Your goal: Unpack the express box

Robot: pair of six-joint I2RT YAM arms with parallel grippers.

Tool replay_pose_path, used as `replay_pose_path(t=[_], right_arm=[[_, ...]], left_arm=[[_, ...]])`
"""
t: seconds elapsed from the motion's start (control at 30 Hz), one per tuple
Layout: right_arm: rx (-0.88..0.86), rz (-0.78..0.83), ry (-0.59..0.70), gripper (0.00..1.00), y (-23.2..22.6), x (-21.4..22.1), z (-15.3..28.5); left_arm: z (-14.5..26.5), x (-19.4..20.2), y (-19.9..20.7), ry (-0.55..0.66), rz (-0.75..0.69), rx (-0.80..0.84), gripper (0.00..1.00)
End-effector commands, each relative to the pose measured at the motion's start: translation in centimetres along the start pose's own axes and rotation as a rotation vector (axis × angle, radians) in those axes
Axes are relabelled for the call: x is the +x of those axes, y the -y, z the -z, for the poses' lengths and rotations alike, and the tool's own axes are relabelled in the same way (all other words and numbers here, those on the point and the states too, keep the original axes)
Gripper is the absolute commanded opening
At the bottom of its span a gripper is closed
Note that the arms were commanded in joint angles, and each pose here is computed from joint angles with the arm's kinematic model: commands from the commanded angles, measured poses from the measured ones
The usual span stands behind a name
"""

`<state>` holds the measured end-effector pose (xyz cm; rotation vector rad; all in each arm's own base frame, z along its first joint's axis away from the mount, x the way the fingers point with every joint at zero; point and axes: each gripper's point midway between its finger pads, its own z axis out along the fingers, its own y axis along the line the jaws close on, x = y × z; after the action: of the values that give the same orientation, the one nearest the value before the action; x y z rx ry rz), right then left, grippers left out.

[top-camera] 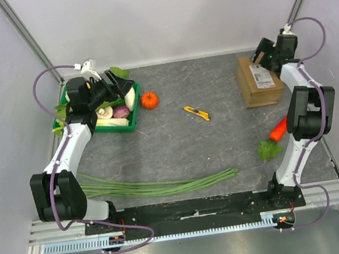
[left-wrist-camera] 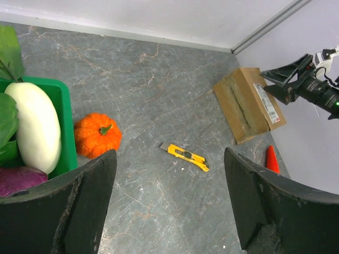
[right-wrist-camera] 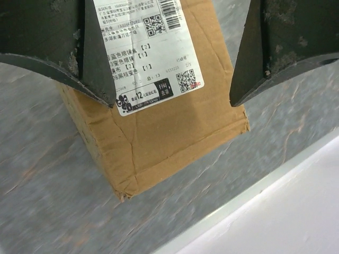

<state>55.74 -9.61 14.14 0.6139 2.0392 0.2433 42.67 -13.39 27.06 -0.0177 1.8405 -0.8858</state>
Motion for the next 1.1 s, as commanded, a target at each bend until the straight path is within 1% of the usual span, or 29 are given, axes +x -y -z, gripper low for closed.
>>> replay_pose_path(t=[0.0, 0.03, 0.07, 0.1, 0.13, 0.17, 0.2, 0.27, 0.33, 0.37, 0.4, 0.43, 0.5, 0.57, 0.63, 0.7, 0.77, 0.83, 0.93, 1.03, 1.07], right_arm=[[0.038, -0.071, -0.287, 0.94, -2.4, 11.2, 2.6], [0.042, -0.070, -0.272, 0.94, -3.0, 11.0, 3.6], [0.044, -0.058, -0.287, 0.93, -4.0, 12.1, 4.3], [0.091, -0.070, -0.271, 0.93, -3.7, 12.4, 5.3], [0.102, -0.064, -0.272, 0.93, -4.0, 12.9, 6.0], [0.091, -0.052, -0.284, 0.92, -4.9, 13.9, 6.7], [0.111, -0.035, -0.259, 0.92, -5.2, 14.0, 7.7], [0.099, -0.014, -0.259, 0.92, -6.4, 14.8, 8.9], [0.080, 0.008, -0.223, 0.92, -7.6, 13.7, 9.9], [0.061, 0.014, -0.199, 0.92, -8.5, 12.5, 10.3], [0.046, 0.019, -0.170, 0.92, -9.1, 11.2, 10.9], [0.082, 0.050, -0.074, 0.94, -9.4, 7.7, 12.1], [0.111, 0.092, -0.021, 0.94, -9.2, 5.5, 13.0], [0.166, 0.138, -0.017, 0.95, -7.6, 5.1, 13.0], [0.174, 0.160, -0.050, 0.95, -6.6, 5.7, 12.7], [0.148, 0.195, -0.116, 0.95, -6.0, 7.2, 12.0], [0.079, 0.219, -0.187, 0.95, -6.6, 8.9, 11.6], [0.052, 0.233, -0.242, 0.95, -6.6, 10.6, 11.2], [-0.020, 0.213, -0.325, 0.94, -7.2, 13.1, 11.3], [-0.106, 0.181, -0.400, 0.94, -7.9, 15.8, 12.5], [-0.114, 0.179, -0.443, 0.94, -7.6, 17.7, 12.9]], left_arm=[[0.6, -1.6, 1.7, 0.035, -0.010, 0.045, 0.87], [0.6, -1.5, 1.7, 0.034, -0.002, 0.043, 0.87], [0.6, -1.5, 1.7, 0.035, 0.002, 0.040, 0.86], [0.7, -1.3, 1.6, 0.035, 0.007, 0.035, 0.86], [0.8, -1.3, 1.6, 0.040, 0.023, 0.028, 0.86], [0.8, -1.6, 1.2, 0.061, 0.034, 0.002, 0.86], [0.9, -1.3, 0.8, 0.067, 0.069, -0.017, 0.86], [1.3, -1.2, 0.5, 0.109, 0.070, -0.024, 0.88], [1.6, -1.2, 0.6, 0.134, 0.096, -0.022, 0.92], [1.8, -1.0, 0.8, 0.126, 0.104, -0.017, 0.97], [1.9, -0.7, 1.3, 0.094, 0.070, 0.015, 0.98], [2.3, 0.9, 5.7, -0.011, -0.029, 0.267, 0.98], [2.0, 1.8, 6.2, -0.027, -0.011, 0.279, 0.99], [1.6, 2.9, 6.6, -0.054, -0.010, 0.294, 0.99], [1.0, 4.1, 6.7, -0.083, 0.003, 0.300, 0.99], [0.3, 5.4, 7.3, -0.122, 0.026, 0.313, 0.99], [-0.2, 6.6, 8.2, -0.165, 0.046, 0.330, 0.98], [-0.9, 7.9, 8.1, -0.208, 0.066, 0.320, 0.97], [-1.6, 9.9, 8.9, -0.272, 0.100, 0.338, 0.94], [-1.9, 11.3, 10.1, -0.315, 0.113, 0.367, 0.92], [-2.1, 12.0, 10.4, -0.333, 0.116, 0.372, 0.91]])
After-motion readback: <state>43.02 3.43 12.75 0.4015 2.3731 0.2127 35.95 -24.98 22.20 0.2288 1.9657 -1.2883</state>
